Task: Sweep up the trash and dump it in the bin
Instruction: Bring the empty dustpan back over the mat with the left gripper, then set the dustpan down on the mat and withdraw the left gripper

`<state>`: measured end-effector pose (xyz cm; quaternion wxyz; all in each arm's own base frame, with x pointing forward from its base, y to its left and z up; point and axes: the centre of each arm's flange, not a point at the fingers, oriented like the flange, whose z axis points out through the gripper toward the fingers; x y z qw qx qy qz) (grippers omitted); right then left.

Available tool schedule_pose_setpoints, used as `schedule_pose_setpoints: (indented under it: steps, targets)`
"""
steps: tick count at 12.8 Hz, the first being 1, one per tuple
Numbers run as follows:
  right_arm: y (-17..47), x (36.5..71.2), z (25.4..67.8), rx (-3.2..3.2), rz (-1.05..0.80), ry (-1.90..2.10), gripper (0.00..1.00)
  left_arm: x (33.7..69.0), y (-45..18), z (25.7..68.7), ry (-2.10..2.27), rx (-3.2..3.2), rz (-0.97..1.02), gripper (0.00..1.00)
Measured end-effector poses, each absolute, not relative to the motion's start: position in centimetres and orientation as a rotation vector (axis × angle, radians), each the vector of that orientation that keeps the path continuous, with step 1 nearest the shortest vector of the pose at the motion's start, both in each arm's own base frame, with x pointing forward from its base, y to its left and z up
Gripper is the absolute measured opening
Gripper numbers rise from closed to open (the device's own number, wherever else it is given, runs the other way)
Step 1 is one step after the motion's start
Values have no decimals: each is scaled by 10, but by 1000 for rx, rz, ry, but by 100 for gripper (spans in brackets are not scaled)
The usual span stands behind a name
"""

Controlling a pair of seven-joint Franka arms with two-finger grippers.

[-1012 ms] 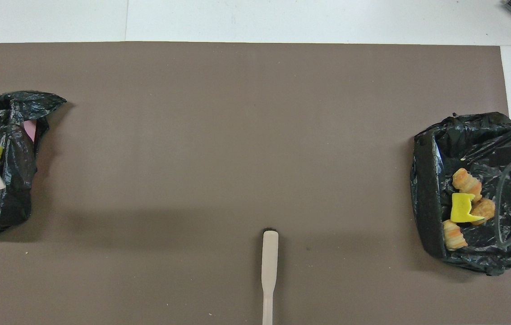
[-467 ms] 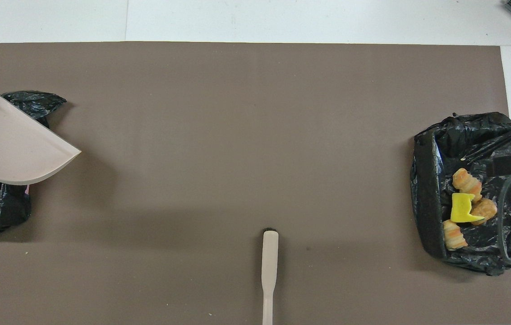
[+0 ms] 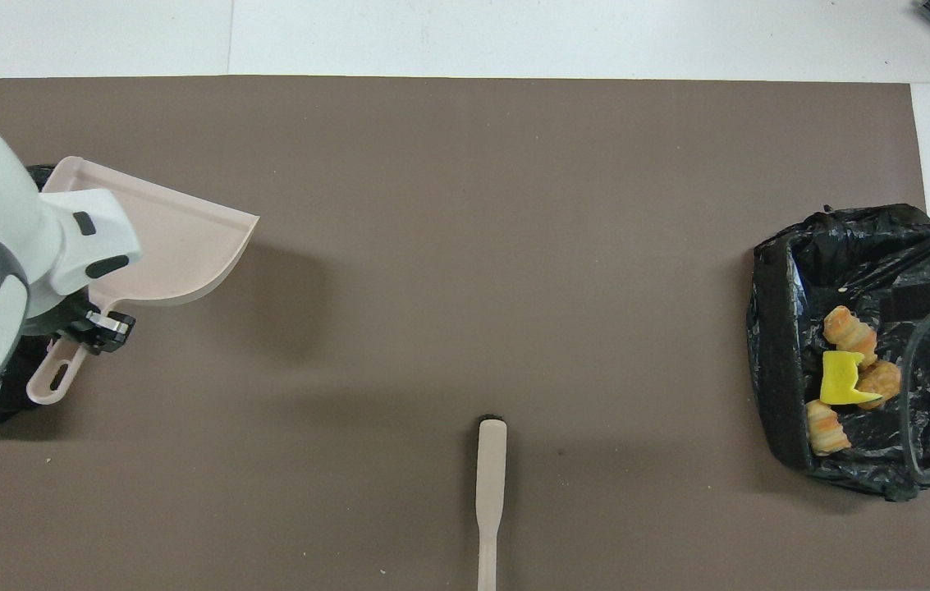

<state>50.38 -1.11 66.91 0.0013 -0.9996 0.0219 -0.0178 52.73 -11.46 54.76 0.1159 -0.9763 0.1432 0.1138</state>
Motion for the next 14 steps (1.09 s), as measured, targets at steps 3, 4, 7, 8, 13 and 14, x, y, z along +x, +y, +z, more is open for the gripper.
schedule_pose_setpoints:
  steps: [3,4,7,8,13,14]
  targets:
    - [-12,504,669,-3138,-56,71,100,522,-183,556,306,-2999,149,31]
    - [-12,504,669,-3138,-56,73,100,519,-203,558,280,-3037,106,31]
    - [-13,504,669,-3138,-57,76,100,508,-245,562,285,-3109,50,31]
    - [-14,504,669,-3137,-57,76,100,506,-253,561,298,-3126,49,31]
    - [-17,504,669,-3136,-58,86,100,513,-294,531,316,-3205,42,31]
    - [-17,504,669,-3136,-59,86,100,511,-310,517,336,-3203,55,31]
